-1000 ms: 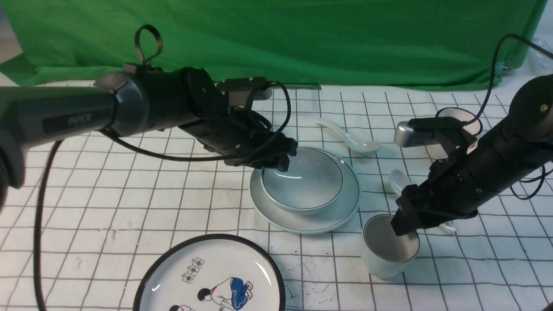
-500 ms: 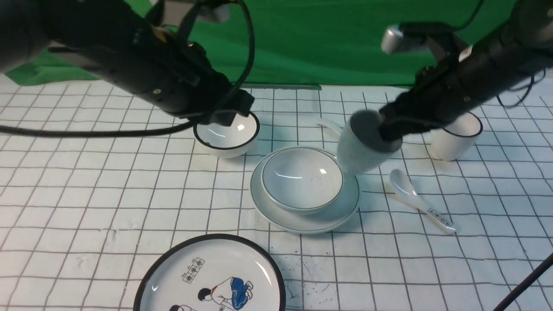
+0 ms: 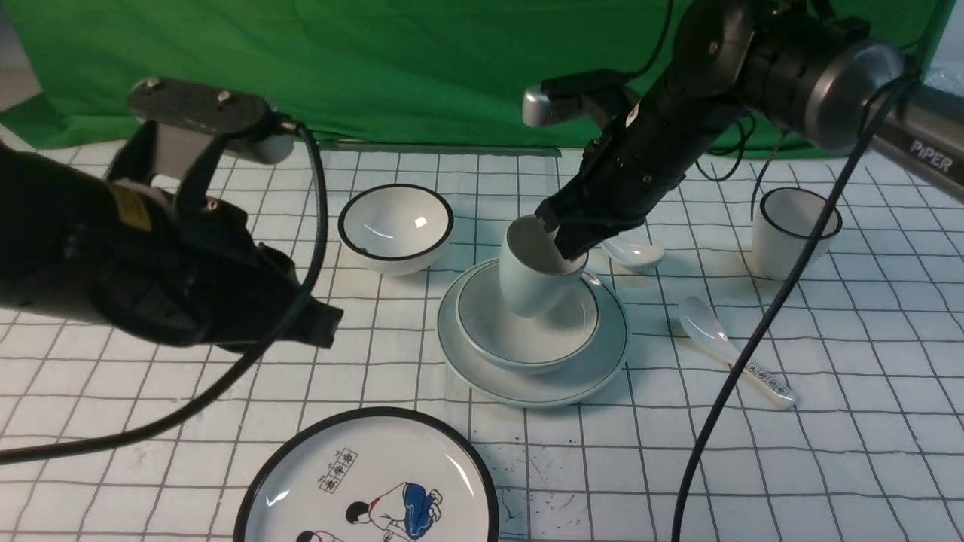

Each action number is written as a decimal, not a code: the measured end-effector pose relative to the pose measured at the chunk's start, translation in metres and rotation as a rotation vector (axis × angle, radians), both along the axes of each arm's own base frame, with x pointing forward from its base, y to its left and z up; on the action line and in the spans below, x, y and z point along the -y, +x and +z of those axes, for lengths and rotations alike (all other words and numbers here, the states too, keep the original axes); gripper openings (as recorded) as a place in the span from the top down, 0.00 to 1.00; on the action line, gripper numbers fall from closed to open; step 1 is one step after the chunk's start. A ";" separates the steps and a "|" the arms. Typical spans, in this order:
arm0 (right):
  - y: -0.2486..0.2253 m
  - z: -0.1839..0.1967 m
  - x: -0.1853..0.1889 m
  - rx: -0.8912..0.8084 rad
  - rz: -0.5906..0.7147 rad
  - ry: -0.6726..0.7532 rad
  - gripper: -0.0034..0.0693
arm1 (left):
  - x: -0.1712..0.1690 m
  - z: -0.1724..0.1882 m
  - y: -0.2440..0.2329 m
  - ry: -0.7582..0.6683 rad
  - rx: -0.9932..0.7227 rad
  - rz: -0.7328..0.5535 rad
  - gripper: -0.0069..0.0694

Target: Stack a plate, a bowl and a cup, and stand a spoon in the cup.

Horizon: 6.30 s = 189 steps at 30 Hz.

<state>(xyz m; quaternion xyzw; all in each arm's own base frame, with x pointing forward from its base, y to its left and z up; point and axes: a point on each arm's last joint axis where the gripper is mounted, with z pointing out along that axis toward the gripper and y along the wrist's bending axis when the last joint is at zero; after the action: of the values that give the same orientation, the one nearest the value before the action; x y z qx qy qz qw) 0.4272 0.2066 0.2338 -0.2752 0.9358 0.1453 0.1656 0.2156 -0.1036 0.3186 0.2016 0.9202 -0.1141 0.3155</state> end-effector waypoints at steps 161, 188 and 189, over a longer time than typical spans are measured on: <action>-0.349 0.097 0.183 1.010 -0.411 0.349 0.92 | -0.008 0.024 -0.016 -0.099 0.092 0.067 0.90; -0.372 0.026 0.192 1.244 -0.456 0.492 0.70 | -0.069 -0.032 -0.146 -0.366 0.607 0.117 0.90; -0.372 0.026 0.192 1.244 -0.456 0.492 0.70 | -0.070 -0.033 -0.147 -0.367 0.609 0.117 0.90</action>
<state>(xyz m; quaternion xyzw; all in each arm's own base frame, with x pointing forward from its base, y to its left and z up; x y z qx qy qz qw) 0.0553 0.0148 0.2594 -0.0587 0.6419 0.1299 0.7534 0.0683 -0.0340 0.2854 0.1131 0.7581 -0.1939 0.6122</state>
